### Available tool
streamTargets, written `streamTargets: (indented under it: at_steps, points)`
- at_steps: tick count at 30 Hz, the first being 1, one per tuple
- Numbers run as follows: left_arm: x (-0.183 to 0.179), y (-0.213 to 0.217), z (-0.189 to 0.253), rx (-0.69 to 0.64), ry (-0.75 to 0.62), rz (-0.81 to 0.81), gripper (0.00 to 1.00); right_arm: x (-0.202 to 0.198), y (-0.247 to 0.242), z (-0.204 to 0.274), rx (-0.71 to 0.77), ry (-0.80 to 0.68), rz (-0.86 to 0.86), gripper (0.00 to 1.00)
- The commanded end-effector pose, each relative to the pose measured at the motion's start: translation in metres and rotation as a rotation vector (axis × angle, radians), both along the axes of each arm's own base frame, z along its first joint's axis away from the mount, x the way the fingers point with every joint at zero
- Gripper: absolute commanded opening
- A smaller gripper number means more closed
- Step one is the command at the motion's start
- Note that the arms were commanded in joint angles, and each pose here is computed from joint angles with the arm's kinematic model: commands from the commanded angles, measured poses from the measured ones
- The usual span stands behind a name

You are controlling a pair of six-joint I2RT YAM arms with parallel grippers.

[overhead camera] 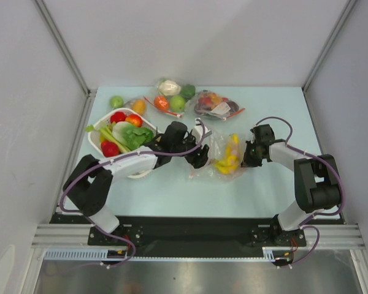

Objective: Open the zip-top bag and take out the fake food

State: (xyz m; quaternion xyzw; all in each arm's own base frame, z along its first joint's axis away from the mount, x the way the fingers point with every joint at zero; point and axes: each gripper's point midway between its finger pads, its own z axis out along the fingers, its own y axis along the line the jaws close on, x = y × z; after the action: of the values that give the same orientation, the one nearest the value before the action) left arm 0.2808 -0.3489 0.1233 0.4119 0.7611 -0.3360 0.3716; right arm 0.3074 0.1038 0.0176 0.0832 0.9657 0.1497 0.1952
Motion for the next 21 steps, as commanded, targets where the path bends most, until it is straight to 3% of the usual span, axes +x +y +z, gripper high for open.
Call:
streamTargets:
  at_steps: [1,14,16,21]
  points:
    - [-0.005,-0.016,0.004,-0.034,-0.04,-0.096,0.7,-0.001,-0.003,0.007,-0.012,-0.003,0.004,0.0]
    - [0.006,-0.038,-0.018,0.008,-0.037,-0.13,0.79,-0.005,-0.004,0.004,-0.013,0.014,0.004,0.0]
    - [0.003,-0.042,-0.019,0.004,-0.031,-0.147,0.75,-0.005,-0.004,0.003,-0.013,0.016,0.002,0.0]
    - [-0.007,-0.042,-0.032,0.019,0.016,-0.168,0.46,-0.004,-0.009,0.002,-0.031,0.014,-0.008,0.0]
